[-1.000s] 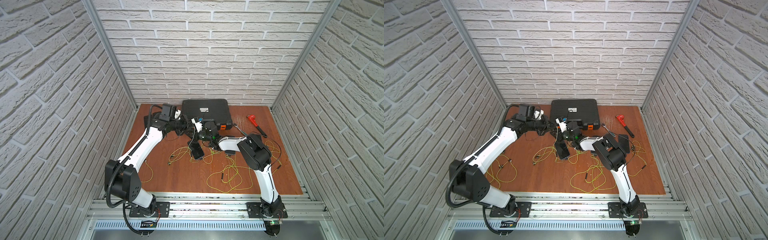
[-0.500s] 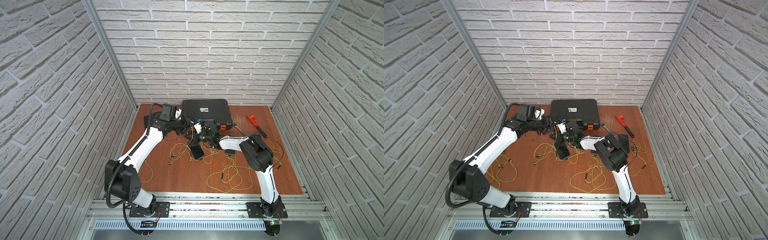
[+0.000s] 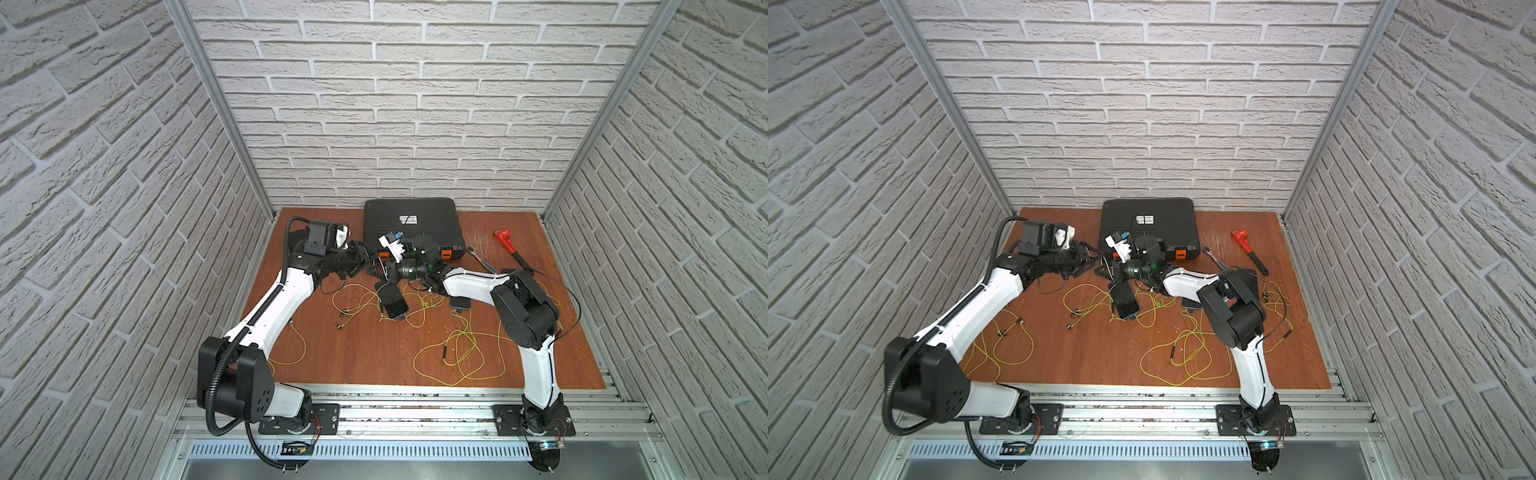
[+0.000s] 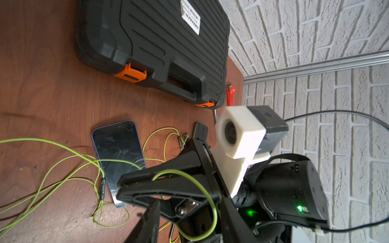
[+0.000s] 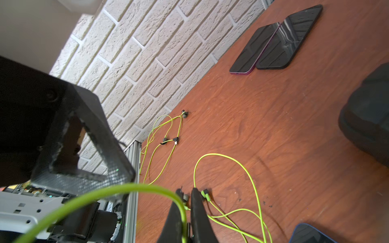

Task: Plug wired earphones into phones
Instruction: Pick up the wired earphone from the center of the board.

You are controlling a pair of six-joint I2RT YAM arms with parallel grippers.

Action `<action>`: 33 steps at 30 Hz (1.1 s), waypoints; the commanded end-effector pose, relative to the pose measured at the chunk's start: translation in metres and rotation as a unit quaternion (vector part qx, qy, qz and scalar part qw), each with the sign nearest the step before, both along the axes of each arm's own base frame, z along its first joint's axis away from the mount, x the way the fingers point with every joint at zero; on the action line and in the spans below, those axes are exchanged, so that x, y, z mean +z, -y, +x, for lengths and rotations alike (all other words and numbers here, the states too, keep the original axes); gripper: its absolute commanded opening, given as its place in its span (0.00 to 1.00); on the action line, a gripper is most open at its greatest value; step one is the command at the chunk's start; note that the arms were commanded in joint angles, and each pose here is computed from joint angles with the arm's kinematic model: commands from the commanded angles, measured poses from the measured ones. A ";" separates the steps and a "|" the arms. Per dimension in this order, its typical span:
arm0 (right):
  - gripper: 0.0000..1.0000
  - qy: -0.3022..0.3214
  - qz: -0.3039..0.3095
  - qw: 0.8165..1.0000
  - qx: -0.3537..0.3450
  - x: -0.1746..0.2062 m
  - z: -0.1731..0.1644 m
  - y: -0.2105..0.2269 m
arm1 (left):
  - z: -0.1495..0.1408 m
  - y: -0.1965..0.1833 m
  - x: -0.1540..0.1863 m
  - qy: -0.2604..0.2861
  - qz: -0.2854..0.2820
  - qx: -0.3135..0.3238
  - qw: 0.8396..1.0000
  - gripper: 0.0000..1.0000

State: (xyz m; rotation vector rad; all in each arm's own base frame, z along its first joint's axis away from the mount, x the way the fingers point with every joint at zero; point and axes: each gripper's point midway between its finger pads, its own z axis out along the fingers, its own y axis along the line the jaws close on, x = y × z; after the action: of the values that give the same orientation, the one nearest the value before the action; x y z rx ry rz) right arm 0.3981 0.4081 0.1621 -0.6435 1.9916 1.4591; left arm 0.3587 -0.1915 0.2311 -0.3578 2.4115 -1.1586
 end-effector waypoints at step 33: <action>0.06 0.010 0.035 0.999 0.000 0.036 -0.004 0.009 | 0.006 -0.026 -0.014 0.142 0.076 -0.003 0.987 0.08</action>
State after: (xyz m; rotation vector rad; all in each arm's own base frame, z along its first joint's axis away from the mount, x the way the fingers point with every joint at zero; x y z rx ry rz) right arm 0.3956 0.4013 0.1643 -0.5933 2.0045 1.5081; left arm 0.3570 -0.1603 0.1963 -0.2028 2.3342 -0.9300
